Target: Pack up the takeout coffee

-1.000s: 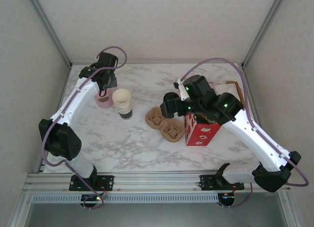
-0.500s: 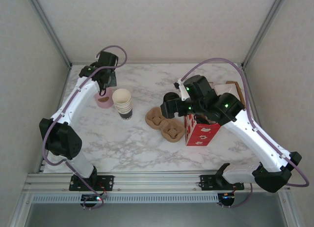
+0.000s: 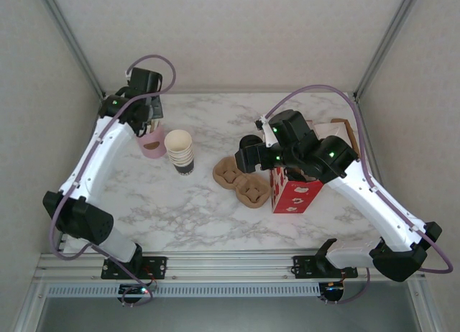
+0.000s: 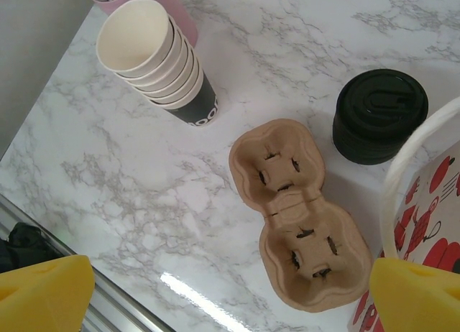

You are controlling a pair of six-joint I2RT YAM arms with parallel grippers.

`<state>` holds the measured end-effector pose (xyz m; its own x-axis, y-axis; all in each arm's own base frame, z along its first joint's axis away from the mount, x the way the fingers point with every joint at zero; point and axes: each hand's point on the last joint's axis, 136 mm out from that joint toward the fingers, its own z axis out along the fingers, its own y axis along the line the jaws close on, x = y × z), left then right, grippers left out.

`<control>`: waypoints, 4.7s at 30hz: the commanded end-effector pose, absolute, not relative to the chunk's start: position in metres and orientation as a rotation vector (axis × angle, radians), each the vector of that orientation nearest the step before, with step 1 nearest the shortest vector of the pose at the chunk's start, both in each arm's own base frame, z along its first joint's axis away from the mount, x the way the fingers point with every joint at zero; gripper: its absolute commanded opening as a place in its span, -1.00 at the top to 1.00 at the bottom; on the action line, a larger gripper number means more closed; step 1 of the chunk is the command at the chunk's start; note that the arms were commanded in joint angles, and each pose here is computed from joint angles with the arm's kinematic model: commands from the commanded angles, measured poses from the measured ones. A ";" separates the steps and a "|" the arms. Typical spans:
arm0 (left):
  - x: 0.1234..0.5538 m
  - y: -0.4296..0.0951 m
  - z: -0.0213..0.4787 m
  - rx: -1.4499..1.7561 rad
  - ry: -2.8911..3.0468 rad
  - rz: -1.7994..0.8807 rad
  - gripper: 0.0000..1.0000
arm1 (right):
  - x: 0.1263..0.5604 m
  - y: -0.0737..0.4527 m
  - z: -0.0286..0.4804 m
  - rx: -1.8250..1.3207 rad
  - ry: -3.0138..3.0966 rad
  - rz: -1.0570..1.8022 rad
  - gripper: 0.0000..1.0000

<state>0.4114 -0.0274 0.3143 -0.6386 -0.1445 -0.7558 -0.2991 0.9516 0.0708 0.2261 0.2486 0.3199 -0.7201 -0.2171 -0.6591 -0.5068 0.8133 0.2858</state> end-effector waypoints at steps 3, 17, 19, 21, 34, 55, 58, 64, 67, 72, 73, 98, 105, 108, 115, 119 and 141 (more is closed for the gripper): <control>0.397 -0.023 0.362 -0.344 2.166 0.167 1.00 | 0.232 0.250 0.346 -0.459 2.269 0.648 -0.98; 0.356 -0.047 0.455 -0.280 1.958 -0.123 1.00 | 0.231 0.240 0.363 -0.392 2.216 0.667 -0.98; 0.348 -0.058 0.471 -0.252 1.918 -0.203 1.00 | 0.230 0.235 0.367 -0.377 2.198 0.663 -0.98; 0.341 -0.070 0.482 -0.206 1.891 -0.292 1.00 | 0.228 0.228 0.370 -0.360 2.183 0.652 -0.98; 0.303 -0.168 0.537 0.141 1.755 -0.811 1.00 | 0.215 0.122 0.393 -0.082 2.006 0.367 -0.98; 0.265 -0.345 0.521 0.589 1.820 -1.090 1.00 | 0.167 -0.034 0.383 0.441 1.815 -0.037 -0.98; 0.271 -0.364 0.503 0.614 1.877 -1.048 1.00 | 0.171 -0.019 0.382 0.368 1.842 0.015 -0.97; 0.283 -0.388 0.464 0.641 1.987 -0.951 1.00 | 0.178 0.001 0.380 0.282 1.885 0.063 -0.98; 0.295 -0.389 0.445 0.612 2.039 -0.866 1.00 | 0.180 0.005 0.379 0.269 1.897 0.062 -0.98; 0.314 -0.398 0.413 0.586 2.106 -0.758 1.00 | 0.185 0.017 0.377 0.228 1.921 0.078 -0.98; 0.316 -0.401 0.407 0.587 2.119 -0.746 1.00 | 0.185 0.019 0.377 0.222 1.926 0.079 -0.98; 0.362 -0.480 0.328 0.582 2.145 -0.719 0.91 | 0.202 0.059 0.355 0.097 2.064 0.083 -0.98; 0.374 -0.476 0.329 0.553 2.126 -0.699 0.42 | 0.202 0.063 0.353 0.080 2.078 0.097 -0.97; 0.371 -0.474 0.344 0.548 2.097 -0.724 0.12 | 0.203 0.066 0.353 0.070 2.087 0.101 -0.98; 0.359 -0.462 0.378 0.544 2.045 -0.762 -0.29 | 0.204 0.075 0.362 0.038 2.086 0.142 -0.98; 0.353 -0.452 0.397 0.551 2.000 -0.758 -0.52 | 0.208 0.075 0.374 0.040 2.075 0.139 -0.98; 0.366 -0.369 0.391 0.350 1.938 -0.736 -0.99 | 0.320 0.037 0.398 0.324 2.265 0.257 -0.96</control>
